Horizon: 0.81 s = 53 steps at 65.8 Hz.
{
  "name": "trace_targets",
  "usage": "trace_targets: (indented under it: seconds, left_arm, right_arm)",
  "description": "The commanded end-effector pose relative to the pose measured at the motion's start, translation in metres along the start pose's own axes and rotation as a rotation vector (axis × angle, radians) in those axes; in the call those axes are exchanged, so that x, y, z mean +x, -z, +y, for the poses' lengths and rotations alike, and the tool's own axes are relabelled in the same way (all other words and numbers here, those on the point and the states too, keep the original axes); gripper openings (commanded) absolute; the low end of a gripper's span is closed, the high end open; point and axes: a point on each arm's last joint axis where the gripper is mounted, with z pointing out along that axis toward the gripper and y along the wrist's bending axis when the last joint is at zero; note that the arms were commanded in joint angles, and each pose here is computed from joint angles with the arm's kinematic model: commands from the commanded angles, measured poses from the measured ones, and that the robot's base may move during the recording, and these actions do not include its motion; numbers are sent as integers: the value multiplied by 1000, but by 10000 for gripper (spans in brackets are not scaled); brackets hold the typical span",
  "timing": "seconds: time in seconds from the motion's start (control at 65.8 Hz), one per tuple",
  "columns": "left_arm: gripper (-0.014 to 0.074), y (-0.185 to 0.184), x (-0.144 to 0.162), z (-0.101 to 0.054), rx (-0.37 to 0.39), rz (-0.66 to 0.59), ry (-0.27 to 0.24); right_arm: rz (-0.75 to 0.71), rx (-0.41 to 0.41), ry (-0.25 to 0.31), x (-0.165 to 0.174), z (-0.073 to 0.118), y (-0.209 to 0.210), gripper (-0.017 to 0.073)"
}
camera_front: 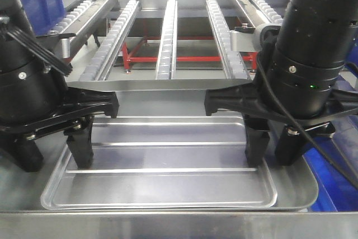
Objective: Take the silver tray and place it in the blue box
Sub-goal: 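Close both grippers on the tray rims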
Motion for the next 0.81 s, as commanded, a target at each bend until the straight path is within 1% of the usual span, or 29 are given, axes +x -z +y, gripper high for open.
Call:
trace_targets:
  seconds: [0.0,0.122,0.213,0.35,0.593,0.791]
  left_arm:
    - [316,15,-9,-7,56,-69,7]
    - [302,15,-9,-7,56,-69,7]
    - [256,15,-9,-7,56,-69,7]
    - [193,15,-9,-7,56,-69,7]
    - [111,15,-9,-7,56,-69,7]
    - [-17,15,-9,-7,54,-68,7]
  right_arm:
    - [-83,-54,19,-11,7,15,336]
    - [-71,-51,14,-11,7,10,322]
    - [-50,-44,4,-9,7,6,319]
    - [-45,-41,4,-9,7,5,319]
    - [-45,-41,4,-9,7,5,319]
    - [-45,-41,4,-9,7,5,310]
